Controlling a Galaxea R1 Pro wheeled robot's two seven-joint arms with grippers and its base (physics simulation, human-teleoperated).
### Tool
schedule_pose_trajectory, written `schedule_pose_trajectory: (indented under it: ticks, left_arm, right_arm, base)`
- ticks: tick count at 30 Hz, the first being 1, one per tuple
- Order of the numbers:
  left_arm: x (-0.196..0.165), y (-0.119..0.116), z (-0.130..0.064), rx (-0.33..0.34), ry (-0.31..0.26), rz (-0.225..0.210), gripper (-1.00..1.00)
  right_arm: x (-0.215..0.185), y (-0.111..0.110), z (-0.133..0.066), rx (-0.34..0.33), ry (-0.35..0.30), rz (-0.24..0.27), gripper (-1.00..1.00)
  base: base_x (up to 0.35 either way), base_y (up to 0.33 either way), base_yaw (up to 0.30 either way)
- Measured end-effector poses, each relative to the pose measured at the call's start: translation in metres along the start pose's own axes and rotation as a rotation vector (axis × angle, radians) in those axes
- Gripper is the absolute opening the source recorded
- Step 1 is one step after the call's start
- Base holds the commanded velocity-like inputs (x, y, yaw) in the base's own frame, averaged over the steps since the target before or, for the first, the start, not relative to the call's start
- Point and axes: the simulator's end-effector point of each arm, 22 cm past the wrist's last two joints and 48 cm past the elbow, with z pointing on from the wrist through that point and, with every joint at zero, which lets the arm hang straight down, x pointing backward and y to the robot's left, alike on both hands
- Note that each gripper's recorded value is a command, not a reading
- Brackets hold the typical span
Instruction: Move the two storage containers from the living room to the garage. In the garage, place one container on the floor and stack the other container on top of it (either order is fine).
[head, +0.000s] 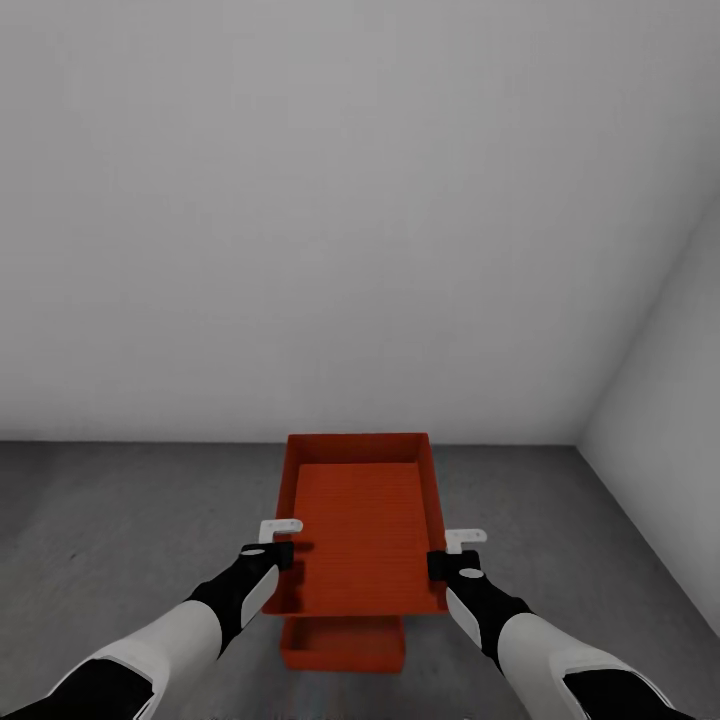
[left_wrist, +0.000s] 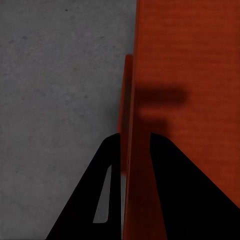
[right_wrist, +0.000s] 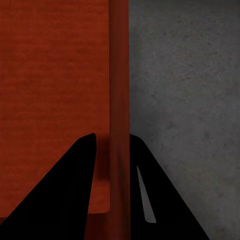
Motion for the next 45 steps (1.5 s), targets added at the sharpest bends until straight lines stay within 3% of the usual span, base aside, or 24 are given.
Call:
schedule_pose_trajectory:
  ticks: [45]
  left_arm:
    - [0.037, -0.001, 0.022, -0.003, 0.072, 0.009, -1.0]
  right_arm:
    - [0.04, 0.003, 0.017, -0.003, 0.072, -0.003, -1.0]
  base:
    - [0.0, 0.0, 0.0]
